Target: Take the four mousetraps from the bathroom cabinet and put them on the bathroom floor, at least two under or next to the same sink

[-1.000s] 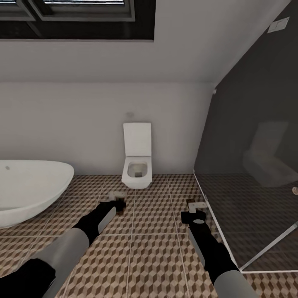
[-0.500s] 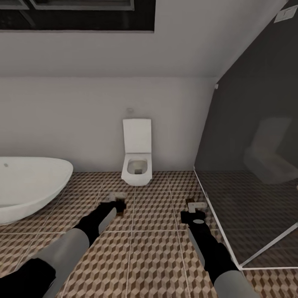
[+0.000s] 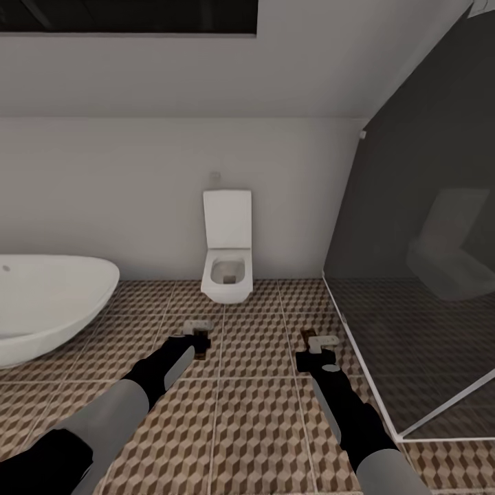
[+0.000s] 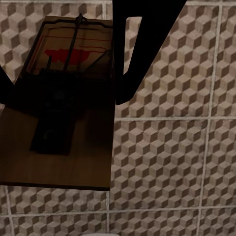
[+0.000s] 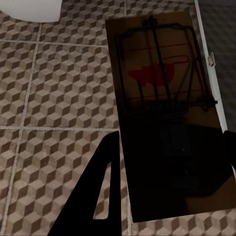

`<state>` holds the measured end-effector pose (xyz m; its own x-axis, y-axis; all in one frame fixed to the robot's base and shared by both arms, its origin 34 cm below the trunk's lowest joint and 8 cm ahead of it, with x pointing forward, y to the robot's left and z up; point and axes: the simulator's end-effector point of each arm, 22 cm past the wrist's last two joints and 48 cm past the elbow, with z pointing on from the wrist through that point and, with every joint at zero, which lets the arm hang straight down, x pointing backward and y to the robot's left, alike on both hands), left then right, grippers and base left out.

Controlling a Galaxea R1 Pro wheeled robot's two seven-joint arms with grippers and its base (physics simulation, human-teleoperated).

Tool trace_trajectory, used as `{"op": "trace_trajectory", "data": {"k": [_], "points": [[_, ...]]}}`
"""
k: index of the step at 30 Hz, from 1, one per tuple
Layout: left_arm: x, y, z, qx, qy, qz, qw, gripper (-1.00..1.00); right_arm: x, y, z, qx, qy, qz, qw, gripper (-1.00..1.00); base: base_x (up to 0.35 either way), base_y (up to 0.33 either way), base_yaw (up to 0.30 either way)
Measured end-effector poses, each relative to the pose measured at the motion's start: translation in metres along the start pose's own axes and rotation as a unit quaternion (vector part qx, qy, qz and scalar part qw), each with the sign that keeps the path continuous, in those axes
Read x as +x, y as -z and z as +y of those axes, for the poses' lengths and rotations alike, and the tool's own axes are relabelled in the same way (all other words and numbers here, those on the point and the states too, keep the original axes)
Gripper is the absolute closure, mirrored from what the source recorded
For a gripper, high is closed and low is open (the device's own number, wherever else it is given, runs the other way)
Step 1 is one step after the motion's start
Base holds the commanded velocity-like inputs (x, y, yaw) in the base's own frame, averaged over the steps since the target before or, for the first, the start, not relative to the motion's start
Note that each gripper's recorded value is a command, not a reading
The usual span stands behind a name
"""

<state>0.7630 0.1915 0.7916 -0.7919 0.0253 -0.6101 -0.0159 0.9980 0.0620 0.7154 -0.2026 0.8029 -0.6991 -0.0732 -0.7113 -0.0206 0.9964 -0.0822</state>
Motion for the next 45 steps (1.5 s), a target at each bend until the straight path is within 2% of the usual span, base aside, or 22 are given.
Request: {"op": "trace_trajectory", "data": {"k": [33,45], "points": [[0.045,-0.055,-0.005,0.001,-0.002,0.026,0.9997,1.0,0.05,-0.047,0.008,-0.004,0.001,0.026,0.9997,1.0,0.0,0.0,0.0],[0.065,-0.074,-0.018,0.008,-0.002,0.037,0.9993,1.0,0.07,-0.064,0.011,-0.006,0.001,0.035,0.9994,1.0,0.0,0.0,0.0]]}}
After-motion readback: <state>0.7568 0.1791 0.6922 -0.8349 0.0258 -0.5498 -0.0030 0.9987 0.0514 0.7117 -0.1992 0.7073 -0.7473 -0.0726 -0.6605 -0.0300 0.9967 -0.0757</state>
